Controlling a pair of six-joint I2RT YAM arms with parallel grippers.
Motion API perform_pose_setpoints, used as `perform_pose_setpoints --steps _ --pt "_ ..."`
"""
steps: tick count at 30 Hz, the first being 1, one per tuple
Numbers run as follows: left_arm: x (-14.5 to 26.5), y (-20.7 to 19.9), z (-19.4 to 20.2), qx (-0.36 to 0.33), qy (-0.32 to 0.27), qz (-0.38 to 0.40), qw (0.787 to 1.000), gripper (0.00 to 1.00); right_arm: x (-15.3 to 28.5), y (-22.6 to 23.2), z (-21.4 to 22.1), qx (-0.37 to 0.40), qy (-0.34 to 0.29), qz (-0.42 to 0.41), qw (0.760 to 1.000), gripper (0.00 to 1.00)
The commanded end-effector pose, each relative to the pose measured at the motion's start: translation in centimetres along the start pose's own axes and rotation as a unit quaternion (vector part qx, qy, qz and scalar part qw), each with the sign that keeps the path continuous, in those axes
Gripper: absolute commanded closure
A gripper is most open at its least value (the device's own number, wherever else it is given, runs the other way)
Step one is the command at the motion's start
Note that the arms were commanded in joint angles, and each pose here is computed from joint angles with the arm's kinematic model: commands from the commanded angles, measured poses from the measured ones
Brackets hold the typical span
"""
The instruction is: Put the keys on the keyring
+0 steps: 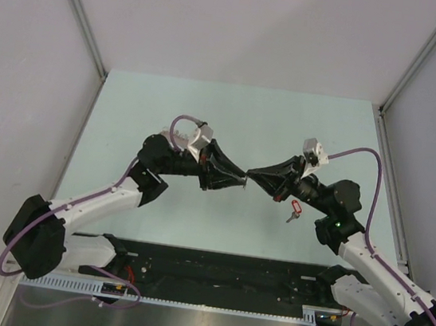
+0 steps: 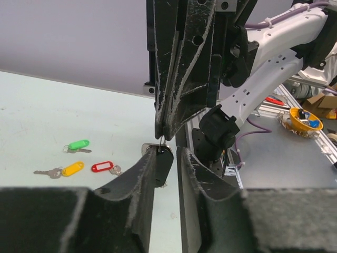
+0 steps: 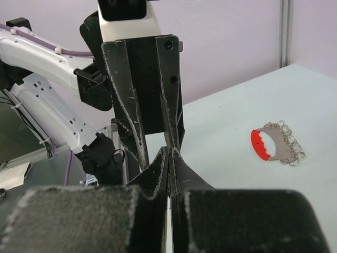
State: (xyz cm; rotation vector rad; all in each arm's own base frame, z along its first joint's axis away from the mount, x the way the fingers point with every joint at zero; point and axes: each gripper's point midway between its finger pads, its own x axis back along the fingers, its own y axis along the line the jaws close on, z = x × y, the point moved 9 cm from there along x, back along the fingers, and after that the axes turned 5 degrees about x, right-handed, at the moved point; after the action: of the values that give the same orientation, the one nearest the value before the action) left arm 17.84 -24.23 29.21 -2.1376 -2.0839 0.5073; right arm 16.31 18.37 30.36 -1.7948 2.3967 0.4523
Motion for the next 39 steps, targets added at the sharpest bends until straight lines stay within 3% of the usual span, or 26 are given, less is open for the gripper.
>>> perform_pose_setpoints --steps 1,13,18,22,25,29,39 --pt "-0.6 -0.5 -1.7 -0.018 -0.015 0.021 0.999 0.72 -0.2 0.3 -0.4 0.019 -0.012 -0.019 1.0 1.0" --pt "-0.1 -0.7 -1.4 -0.016 -0.011 0.019 1.0 1.0 -0.2 0.2 0.0 0.015 0.002 -0.018 1.0 1.0" --pt "0.4 -0.1 -1.0 -0.013 0.006 -0.016 1.0 1.0 0.2 0.2 0.1 0.015 0.006 -0.005 1.0 1.0" --pt "1.1 0.4 -0.8 -0.027 0.035 -0.072 0.996 1.0 0.9 -0.2 -0.9 0.013 -0.002 0.034 0.999 0.75" --pt "1.8 0.6 -0.6 -0.044 0.055 -0.107 0.992 1.0 1.4 -0.5 -1.5 0.021 0.015 0.06 0.998 0.62" --pt "2.5 0.4 -0.6 -0.067 0.072 -0.129 0.987 1.0 1.9 -0.9 -1.0 0.029 0.068 0.081 0.994 0.6" --pt "2.4 0.1 -0.4 -0.068 0.108 -0.137 0.982 1.0 -0.3 -0.6 -0.1 0.095 0.152 0.043 0.983 0.65"
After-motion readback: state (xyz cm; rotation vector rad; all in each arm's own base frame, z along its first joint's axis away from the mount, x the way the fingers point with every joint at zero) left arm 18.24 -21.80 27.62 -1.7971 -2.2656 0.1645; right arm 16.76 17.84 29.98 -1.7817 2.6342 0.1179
